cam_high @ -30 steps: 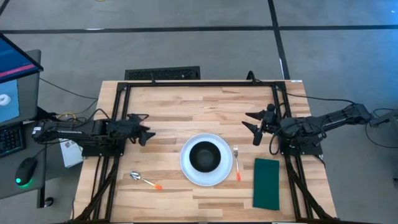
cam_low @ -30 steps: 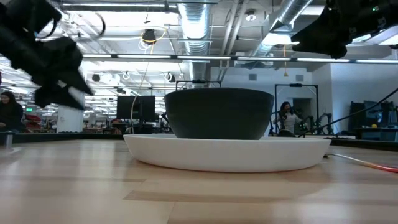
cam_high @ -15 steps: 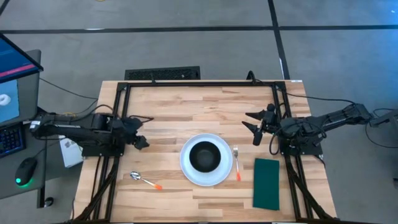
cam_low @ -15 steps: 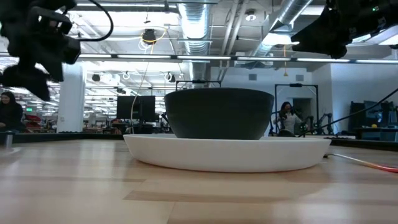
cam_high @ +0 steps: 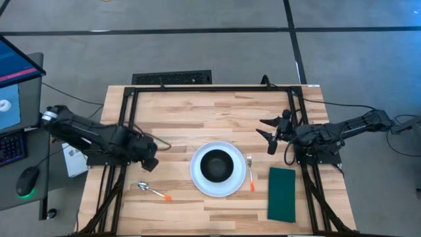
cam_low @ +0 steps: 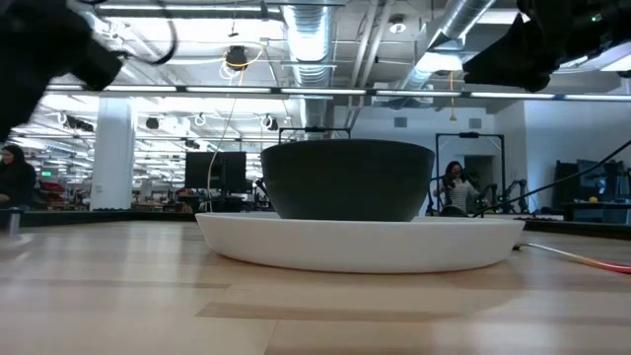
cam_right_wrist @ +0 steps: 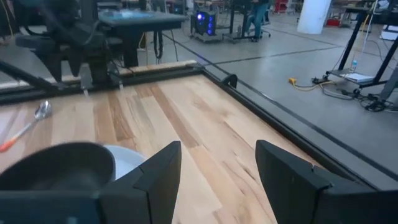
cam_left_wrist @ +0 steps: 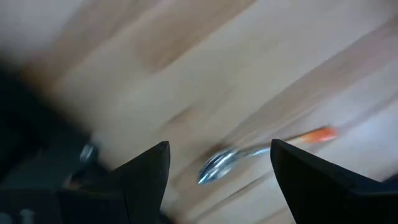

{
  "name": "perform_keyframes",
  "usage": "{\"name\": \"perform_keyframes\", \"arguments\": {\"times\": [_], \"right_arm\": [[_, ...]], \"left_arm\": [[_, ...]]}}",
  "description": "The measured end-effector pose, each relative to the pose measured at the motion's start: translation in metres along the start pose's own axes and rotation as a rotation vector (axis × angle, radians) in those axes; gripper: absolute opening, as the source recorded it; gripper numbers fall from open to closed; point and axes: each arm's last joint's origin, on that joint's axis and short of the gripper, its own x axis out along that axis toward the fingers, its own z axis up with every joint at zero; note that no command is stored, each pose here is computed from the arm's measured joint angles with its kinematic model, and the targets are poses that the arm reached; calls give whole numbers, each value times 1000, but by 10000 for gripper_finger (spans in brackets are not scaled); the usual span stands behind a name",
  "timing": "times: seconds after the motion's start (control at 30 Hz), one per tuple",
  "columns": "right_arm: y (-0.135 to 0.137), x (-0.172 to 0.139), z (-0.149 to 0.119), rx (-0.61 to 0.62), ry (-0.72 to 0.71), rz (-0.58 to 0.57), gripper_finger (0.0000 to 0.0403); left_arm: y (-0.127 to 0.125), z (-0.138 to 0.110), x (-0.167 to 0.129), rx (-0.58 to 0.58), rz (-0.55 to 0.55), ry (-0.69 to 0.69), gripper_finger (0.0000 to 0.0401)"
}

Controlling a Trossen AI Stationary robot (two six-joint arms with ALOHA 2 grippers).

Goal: Set table place
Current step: Place the orange-handled fork next to the white plate

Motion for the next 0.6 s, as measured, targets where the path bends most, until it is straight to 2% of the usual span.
{"name": "perform_keyframes", "arguments": {"times": [0.2,0.43,0.6], "right_arm": [[0,0,-2,-18,20,-2,232],[-1,0,-6,-38,49,-4,232],[0,1,-9,-64,82,-8,232]], "left_arm": [[10,-21,26,-148,113,102,268],[2,-33,46,-221,-8,165,268],[5,-44,59,-313,-6,183,268]]}}
